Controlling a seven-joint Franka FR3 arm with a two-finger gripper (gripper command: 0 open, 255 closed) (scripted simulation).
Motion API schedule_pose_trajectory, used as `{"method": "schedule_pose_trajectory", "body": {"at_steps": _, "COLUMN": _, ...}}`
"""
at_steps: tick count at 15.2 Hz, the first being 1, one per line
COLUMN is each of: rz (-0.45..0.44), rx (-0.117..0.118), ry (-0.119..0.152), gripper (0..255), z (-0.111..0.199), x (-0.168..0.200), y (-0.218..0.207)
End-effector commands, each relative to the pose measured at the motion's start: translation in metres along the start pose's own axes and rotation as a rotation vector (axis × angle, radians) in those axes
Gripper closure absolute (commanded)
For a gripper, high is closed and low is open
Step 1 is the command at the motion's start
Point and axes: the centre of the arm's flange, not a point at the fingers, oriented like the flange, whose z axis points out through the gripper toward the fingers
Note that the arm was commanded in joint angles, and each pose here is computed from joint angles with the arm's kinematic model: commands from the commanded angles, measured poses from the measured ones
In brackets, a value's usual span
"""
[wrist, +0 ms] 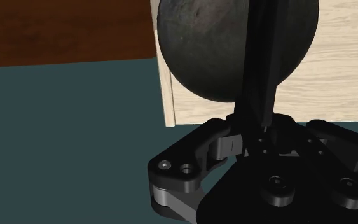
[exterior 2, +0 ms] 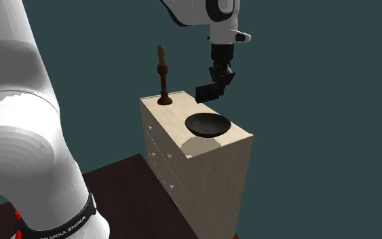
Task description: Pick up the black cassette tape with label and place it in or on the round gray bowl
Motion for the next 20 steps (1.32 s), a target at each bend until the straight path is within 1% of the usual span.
{"method": "schedule_pose_trajectory", "body": {"at_steps": 1, "rz": -0.001, "rx": 0.0, "ry": 0.0, "gripper": 255, "z": 0.01, "x": 0.001, "y": 0.001}}
{"method": "schedule_pose_trajectory", "body": {"at_steps": 13, "rz": -0.001, "rx": 0.0, "ry": 0.0, "gripper": 255, "z": 0.073, "x": 0.001, "y": -0.002}}
{"method": "schedule_pose_trajectory", "body": {"at_steps": 20, "rz": -0.001, "rx": 0.0, "ry": 0.0, "gripper": 255, "z": 0.073, "x": 0.001, "y": -0.002}}
